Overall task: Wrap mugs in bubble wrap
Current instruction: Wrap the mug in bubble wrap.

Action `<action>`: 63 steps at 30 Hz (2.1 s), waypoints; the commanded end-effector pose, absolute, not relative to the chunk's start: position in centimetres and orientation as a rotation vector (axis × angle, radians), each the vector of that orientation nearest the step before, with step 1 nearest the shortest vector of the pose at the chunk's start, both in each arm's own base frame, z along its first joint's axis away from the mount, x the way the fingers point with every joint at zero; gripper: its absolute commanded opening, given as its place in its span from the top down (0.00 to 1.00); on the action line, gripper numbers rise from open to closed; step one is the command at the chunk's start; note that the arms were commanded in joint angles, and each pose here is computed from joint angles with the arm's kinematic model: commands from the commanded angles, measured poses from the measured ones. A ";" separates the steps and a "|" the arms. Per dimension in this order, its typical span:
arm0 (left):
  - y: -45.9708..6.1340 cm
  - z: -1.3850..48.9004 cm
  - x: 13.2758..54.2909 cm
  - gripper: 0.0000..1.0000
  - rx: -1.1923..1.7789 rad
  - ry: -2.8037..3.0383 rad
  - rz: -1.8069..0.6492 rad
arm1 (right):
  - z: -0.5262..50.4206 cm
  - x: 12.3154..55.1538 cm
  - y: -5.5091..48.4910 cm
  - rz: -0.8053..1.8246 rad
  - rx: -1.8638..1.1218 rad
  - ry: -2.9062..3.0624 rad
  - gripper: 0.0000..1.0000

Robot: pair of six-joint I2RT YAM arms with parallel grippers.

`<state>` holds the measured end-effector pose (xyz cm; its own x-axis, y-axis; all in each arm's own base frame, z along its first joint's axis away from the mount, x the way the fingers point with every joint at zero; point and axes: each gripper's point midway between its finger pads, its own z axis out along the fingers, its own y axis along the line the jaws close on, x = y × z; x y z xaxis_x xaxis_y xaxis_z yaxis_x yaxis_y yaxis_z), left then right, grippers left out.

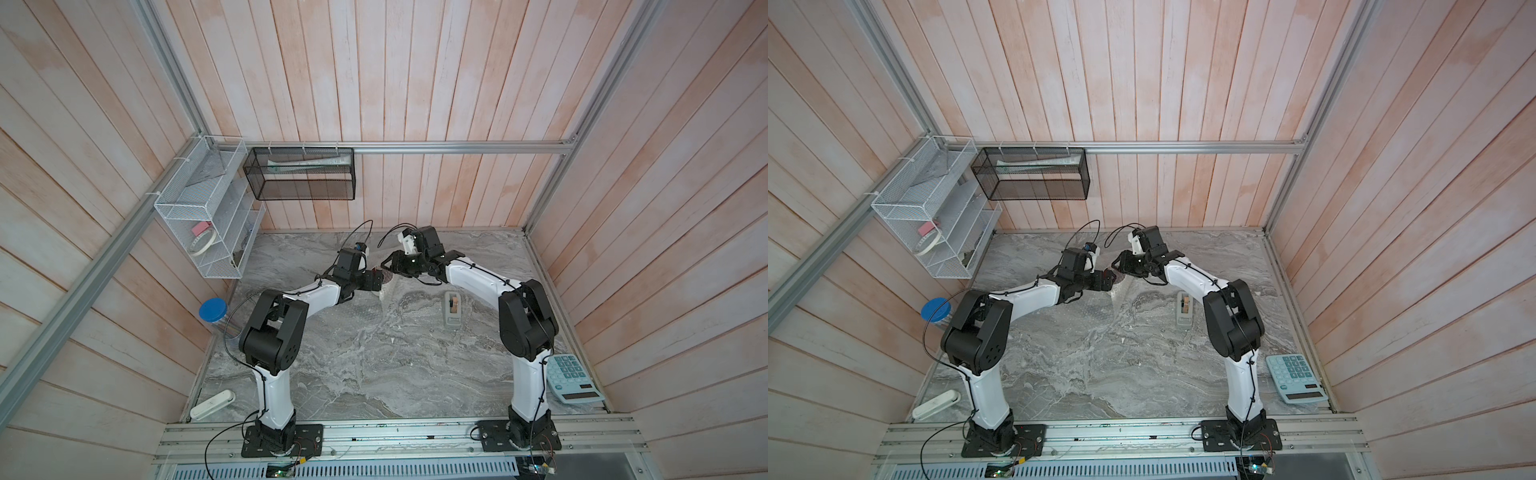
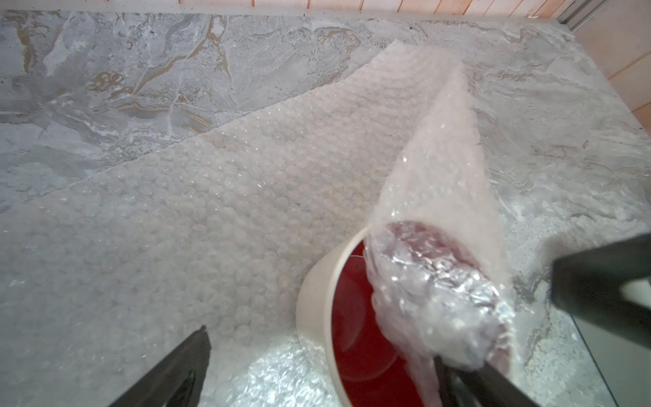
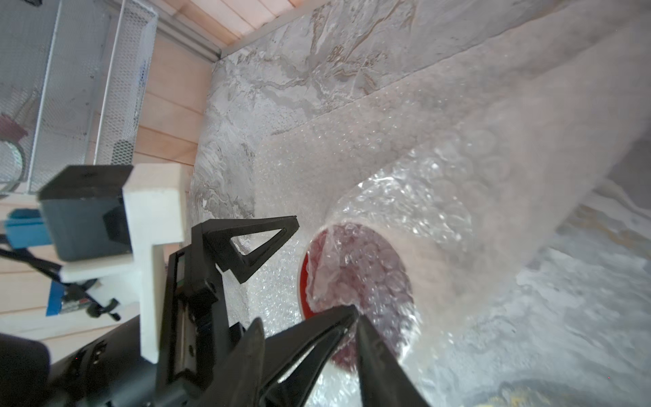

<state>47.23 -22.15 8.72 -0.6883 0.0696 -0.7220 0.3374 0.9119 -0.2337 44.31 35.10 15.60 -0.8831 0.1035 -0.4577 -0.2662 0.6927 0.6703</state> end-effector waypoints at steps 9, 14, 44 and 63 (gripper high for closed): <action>-22.1 8.1 47.6 0.00 0.299 2.317 -0.433 | 10.2 45.6 32.2 0.770 -0.083 2.592 0.48; -22.3 8.1 47.6 0.00 0.307 2.314 -0.455 | 7.8 46.4 33.4 0.712 -0.110 2.633 0.49; -15.7 9.0 29.0 0.05 -0.095 2.522 -0.616 | 7.6 34.0 28.3 0.311 -0.074 2.866 1.00; -16.1 6.8 16.6 0.34 -0.222 2.884 -0.732 | 8.4 33.1 27.7 0.265 0.146 2.870 1.00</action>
<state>19.22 -16.34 7.96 -0.9612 -0.1665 -0.2200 -0.0360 0.8662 -0.4984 32.68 27.66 6.81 -0.9744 0.0656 -0.2150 0.0291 0.9852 0.1687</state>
